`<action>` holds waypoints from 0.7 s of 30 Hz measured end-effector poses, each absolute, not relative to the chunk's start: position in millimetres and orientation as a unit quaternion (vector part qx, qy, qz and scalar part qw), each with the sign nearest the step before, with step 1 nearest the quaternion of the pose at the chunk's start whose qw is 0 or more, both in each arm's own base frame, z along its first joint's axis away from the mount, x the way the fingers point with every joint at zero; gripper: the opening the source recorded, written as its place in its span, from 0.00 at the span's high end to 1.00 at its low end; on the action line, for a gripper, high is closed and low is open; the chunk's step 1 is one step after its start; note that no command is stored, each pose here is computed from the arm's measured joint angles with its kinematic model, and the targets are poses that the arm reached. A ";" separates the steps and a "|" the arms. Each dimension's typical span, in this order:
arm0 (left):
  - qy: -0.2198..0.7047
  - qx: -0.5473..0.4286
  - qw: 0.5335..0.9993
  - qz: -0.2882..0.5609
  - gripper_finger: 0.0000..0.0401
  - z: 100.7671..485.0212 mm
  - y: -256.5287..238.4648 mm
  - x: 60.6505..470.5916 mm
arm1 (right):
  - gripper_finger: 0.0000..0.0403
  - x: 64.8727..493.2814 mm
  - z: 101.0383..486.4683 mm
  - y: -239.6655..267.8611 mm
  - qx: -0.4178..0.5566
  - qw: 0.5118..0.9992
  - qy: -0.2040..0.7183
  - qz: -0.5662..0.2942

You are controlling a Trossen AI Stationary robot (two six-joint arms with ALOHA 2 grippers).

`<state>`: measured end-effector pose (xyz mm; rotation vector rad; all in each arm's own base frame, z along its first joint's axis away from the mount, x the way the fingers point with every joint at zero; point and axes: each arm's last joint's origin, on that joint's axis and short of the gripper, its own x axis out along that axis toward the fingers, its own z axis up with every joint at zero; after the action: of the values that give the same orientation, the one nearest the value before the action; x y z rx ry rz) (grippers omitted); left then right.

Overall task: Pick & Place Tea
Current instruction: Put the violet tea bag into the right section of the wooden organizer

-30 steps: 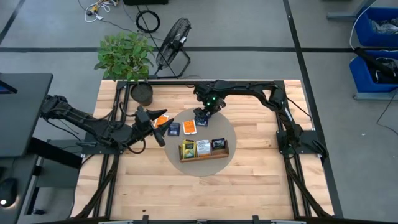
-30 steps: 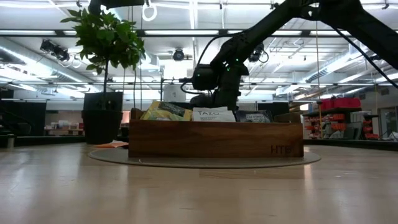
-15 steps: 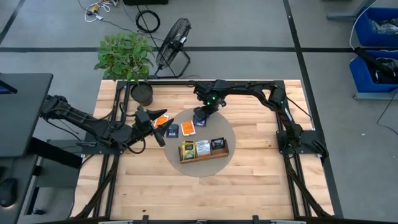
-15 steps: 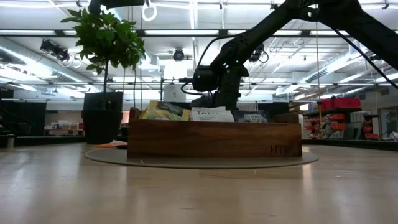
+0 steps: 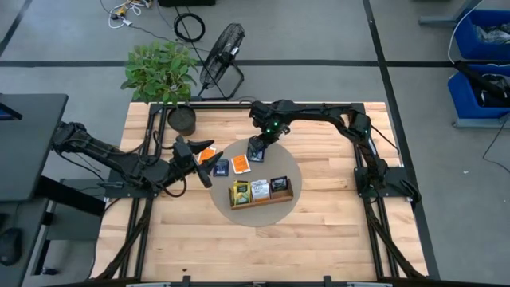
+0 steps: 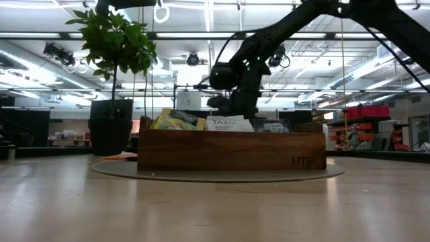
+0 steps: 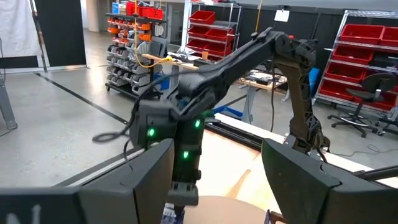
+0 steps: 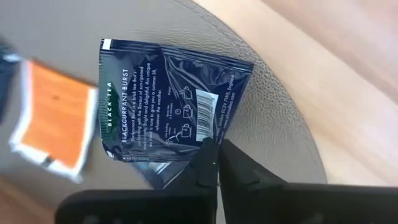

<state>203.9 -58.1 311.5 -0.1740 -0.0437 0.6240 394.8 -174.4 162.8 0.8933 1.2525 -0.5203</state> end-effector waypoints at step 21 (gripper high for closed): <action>-0.035 -0.027 0.958 0.285 0.38 320.3 -48.2 208.6 | 1.00 338.8 325.6 -140.1 0.391 0.817 0.414 0.092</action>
<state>208.6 -48.2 320.3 -0.0546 -0.0701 0.5780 338.8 -140.1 325.6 0.8328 0.8824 0.1955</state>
